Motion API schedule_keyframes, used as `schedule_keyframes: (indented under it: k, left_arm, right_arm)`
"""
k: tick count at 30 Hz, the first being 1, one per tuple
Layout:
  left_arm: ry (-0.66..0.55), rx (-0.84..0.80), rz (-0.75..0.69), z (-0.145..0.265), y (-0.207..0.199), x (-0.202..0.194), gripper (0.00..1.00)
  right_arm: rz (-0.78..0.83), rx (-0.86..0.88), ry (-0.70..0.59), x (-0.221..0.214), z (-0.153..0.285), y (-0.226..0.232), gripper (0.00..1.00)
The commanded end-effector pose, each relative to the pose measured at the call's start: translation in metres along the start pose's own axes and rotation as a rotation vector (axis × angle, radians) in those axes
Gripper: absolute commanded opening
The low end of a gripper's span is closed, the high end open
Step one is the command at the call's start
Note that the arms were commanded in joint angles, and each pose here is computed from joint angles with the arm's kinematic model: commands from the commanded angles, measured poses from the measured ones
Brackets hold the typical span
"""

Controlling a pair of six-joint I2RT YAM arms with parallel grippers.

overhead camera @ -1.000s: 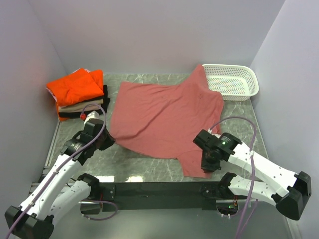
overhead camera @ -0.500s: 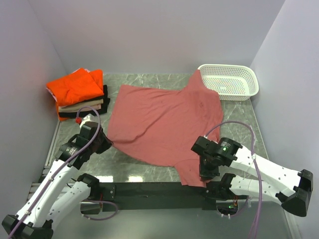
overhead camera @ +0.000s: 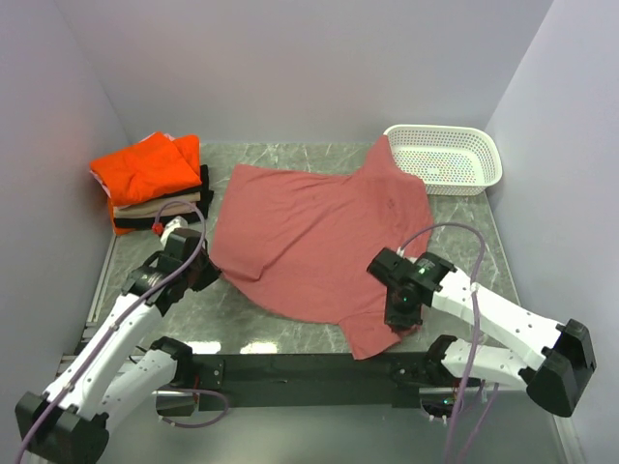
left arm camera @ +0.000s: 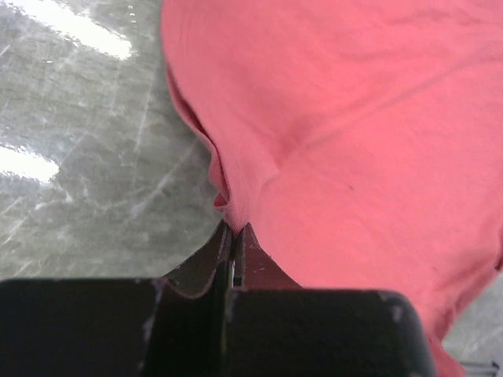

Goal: Fold and stack the t-shirts
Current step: Fold the tshirt

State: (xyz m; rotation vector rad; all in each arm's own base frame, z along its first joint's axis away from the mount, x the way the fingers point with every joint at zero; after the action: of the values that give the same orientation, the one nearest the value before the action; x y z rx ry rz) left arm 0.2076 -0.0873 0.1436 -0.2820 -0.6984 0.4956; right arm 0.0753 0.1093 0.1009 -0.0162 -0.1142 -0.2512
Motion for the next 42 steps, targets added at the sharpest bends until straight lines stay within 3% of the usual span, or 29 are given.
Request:
schedule_keyframes:
  k: [1, 15, 42]
  left_arm:
    - [-0.045, -0.025, 0.016, -0.015, -0.007, 0.015, 0.00]
    - [0.076, -0.013, -0.067, -0.076, -0.013, 0.038, 0.01]
    - [0.048, -0.006, -0.109, -0.118, -0.039, 0.109, 0.01]
  right_arm:
    - [-0.034, 0.073, -0.148, 0.048, 0.001, 0.015, 0.00]
    - [-0.100, 0.057, -0.235, 0.143, -0.021, 0.018, 0.00]
    - [-0.087, 0.005, -0.259, 0.247, -0.018, 0.020, 0.00]
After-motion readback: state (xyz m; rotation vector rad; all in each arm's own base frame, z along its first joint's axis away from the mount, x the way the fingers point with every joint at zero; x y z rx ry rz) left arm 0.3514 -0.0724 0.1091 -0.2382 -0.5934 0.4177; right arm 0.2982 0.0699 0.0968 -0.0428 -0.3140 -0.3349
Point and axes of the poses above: each gripper's point midway between its finger pads, its own z axis back along the fingers, its own y axis along the line the jaws close on, x = y × z, the point moved 1 cm from there along z, back along the fingers, and after that the axes turned 5 degrees about -z, right-handed, at the moved point
